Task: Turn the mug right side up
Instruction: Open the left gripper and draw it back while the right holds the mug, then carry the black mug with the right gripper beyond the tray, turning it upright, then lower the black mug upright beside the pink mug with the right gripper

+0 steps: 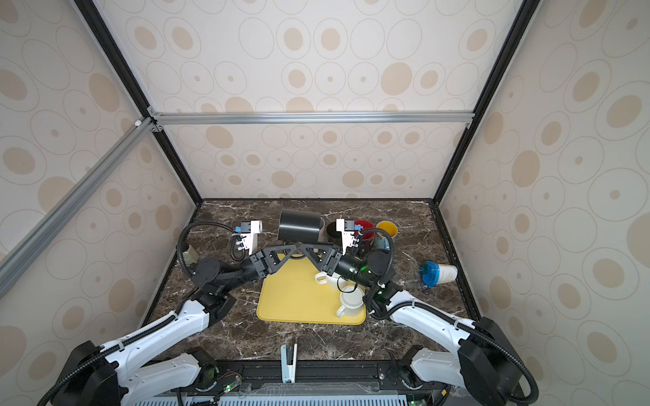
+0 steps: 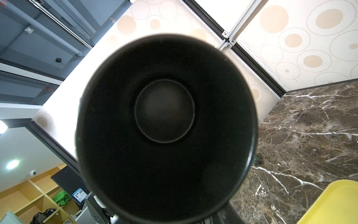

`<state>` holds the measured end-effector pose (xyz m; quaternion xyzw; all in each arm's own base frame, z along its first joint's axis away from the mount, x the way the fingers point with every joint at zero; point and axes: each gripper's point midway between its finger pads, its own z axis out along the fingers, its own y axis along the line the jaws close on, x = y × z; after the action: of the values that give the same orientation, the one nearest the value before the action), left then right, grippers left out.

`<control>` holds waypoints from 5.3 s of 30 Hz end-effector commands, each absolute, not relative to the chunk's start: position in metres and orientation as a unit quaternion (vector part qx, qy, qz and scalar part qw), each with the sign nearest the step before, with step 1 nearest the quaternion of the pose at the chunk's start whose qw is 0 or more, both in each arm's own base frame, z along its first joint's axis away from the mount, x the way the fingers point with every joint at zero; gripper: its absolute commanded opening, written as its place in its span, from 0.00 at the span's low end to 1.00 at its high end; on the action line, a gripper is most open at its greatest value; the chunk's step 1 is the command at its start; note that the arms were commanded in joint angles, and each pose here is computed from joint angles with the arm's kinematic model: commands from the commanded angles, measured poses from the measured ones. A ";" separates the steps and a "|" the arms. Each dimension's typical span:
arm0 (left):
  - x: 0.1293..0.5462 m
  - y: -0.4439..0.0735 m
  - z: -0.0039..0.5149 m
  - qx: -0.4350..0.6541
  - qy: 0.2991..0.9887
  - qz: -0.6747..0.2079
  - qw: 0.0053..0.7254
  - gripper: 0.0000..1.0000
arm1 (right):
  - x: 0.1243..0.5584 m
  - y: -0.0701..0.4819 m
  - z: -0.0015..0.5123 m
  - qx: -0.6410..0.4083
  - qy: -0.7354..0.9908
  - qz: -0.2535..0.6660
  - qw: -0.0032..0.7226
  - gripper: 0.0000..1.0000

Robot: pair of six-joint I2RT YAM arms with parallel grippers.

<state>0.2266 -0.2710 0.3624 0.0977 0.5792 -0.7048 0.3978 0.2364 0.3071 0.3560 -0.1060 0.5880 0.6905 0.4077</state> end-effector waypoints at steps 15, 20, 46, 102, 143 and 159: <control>0.211 -0.267 0.384 0.134 0.532 -0.727 0.413 0.00 | 0.244 0.312 0.395 -0.105 0.540 0.722 0.419 0.34; 0.212 -0.268 0.379 0.135 0.535 -0.726 0.410 0.00 | 0.247 0.316 0.396 -0.104 0.541 0.724 0.416 0.26; 0.294 -0.148 0.262 -0.040 0.817 -0.227 0.528 1.00 | 0.294 0.292 0.381 -0.043 0.658 0.573 0.487 0.00; 0.275 -0.168 0.214 -0.003 0.842 -0.273 0.466 0.98 | 0.462 0.401 0.166 -0.078 0.923 0.040 0.375 0.00; 0.273 -0.173 0.203 -0.009 0.841 -0.291 0.457 0.97 | 0.469 0.389 0.107 -0.047 0.938 0.021 0.343 0.00; 0.272 -0.172 0.201 -0.011 0.840 -0.293 0.456 0.97 | 0.465 0.386 0.098 -0.044 0.942 0.020 0.332 0.19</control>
<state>0.2706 -0.1721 0.1915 -0.0048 0.8503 -0.2811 0.4448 0.4552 0.3873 0.0769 -0.0646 0.9514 0.0132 0.3009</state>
